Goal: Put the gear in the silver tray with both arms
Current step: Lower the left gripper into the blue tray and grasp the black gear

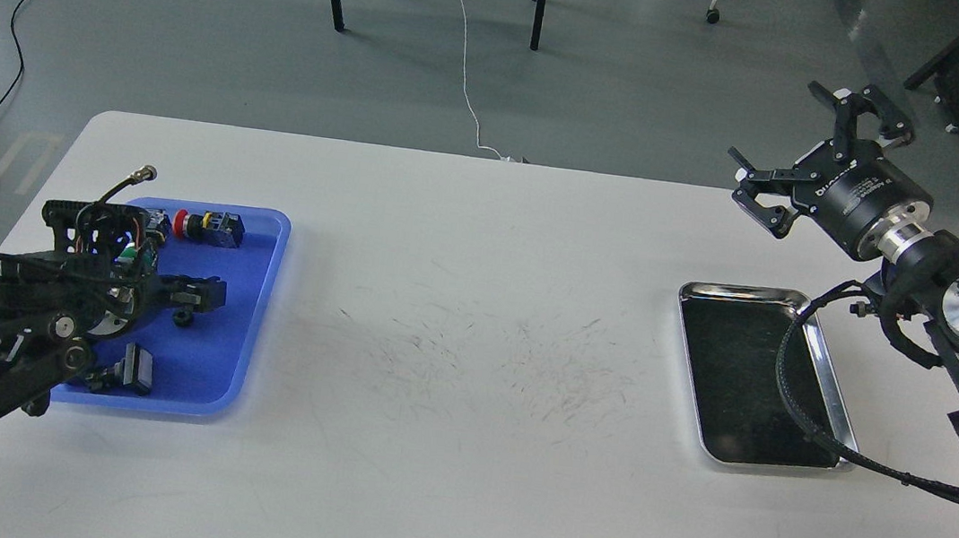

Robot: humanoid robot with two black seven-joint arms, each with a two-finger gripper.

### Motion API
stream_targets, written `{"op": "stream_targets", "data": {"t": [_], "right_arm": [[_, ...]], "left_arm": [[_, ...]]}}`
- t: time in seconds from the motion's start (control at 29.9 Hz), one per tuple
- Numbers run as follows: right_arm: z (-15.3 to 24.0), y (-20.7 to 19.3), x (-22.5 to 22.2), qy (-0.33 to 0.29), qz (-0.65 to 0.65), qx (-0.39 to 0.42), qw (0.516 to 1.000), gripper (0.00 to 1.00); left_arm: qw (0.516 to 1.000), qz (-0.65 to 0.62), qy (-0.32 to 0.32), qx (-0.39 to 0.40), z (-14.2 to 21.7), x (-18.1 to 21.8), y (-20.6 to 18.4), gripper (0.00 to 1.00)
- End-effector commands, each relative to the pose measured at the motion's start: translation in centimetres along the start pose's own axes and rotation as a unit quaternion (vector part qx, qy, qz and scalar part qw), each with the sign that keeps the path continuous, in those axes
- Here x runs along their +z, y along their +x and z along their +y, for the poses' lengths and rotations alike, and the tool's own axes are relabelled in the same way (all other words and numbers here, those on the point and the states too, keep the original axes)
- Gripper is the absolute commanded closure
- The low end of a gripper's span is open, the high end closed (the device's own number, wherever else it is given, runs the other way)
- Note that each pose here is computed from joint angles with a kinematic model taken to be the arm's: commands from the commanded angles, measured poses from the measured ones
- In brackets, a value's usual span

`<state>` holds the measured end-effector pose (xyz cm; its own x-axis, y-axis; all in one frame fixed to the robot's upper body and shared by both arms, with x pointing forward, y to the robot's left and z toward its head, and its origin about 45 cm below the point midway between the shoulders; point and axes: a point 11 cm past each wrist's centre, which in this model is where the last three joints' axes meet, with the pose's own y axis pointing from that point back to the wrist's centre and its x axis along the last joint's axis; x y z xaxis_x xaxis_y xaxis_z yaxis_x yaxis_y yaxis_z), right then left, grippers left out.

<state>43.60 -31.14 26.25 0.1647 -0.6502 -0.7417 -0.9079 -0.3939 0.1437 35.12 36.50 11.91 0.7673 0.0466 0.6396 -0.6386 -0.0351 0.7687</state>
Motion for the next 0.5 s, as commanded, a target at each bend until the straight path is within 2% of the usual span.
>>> {"op": "stream_targets", "data": {"t": [0.0, 0.43, 0.47], "right_arm": [[0.03, 0.07, -0.02, 0.001, -0.001, 0.001, 1.000, 0.01], [0.11, 0.22, 0.12, 0.000, -0.001, 0.002, 1.000, 0.01], [0.11, 0.22, 0.12, 0.000, -0.001, 0.002, 1.000, 0.01]], "left_arm": [[1.000, -0.004, -0.001, -0.013, 0.02, 0.01, -0.29, 0.25], [1.000, -0.019, 0.003, -0.010, -0.12, 0.15, -0.30, 0.35], [1.000, -0.019, 0.004, -0.010, -0.15, 0.05, -0.30, 0.38]]}}
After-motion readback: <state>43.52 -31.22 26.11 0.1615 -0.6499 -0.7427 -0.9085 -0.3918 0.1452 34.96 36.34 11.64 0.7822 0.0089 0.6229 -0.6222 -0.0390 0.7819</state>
